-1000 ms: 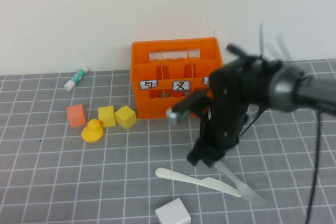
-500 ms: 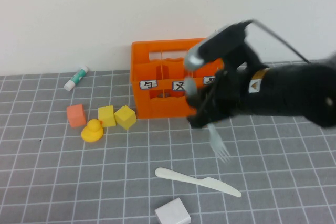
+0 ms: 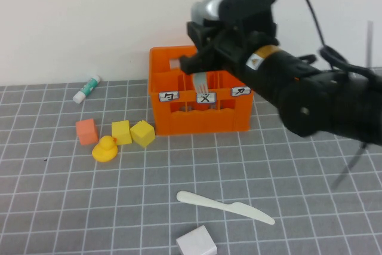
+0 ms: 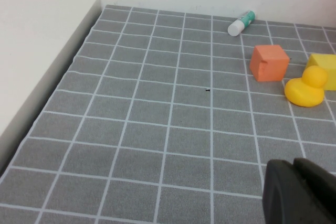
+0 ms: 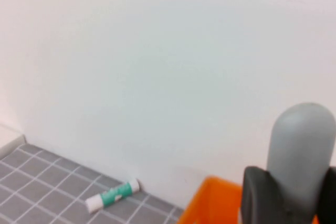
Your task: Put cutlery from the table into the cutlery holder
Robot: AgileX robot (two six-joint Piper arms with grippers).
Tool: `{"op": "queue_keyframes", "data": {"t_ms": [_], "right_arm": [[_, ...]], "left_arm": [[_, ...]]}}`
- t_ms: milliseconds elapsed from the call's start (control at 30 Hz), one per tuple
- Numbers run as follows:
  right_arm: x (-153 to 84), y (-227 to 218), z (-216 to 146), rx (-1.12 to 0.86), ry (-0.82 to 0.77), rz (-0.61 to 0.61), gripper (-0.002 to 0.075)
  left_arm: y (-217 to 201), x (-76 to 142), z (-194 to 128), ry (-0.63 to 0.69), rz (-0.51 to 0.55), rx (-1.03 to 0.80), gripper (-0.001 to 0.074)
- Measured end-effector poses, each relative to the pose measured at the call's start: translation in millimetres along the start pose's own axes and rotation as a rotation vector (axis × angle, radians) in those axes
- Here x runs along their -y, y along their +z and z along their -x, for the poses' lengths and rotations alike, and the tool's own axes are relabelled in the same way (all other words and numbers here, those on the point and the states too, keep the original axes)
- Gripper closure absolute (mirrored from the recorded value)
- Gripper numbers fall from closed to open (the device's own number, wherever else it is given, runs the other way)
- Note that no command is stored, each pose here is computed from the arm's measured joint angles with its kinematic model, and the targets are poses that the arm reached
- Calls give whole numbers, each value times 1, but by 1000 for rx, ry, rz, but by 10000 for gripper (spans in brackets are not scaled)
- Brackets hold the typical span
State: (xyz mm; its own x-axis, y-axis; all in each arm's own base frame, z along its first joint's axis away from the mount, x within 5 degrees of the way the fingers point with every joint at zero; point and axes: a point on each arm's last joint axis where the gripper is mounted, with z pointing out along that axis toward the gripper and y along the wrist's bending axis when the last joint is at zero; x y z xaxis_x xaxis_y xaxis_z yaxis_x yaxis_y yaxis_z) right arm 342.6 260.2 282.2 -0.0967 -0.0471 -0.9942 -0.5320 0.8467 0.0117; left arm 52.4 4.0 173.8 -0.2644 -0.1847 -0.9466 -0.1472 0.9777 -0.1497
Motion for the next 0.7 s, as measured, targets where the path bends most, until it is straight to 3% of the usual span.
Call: {"op": "queue_keyframes", "data": {"t_ms": [333,700], "right_arm": [[6,46,4,56,-78,-26,524],[12,64,-29,0,-158,-45,524]], "left_arm": [[0,0,0,0,0,0,736],[0,0,0,0,0,0,736]]}}
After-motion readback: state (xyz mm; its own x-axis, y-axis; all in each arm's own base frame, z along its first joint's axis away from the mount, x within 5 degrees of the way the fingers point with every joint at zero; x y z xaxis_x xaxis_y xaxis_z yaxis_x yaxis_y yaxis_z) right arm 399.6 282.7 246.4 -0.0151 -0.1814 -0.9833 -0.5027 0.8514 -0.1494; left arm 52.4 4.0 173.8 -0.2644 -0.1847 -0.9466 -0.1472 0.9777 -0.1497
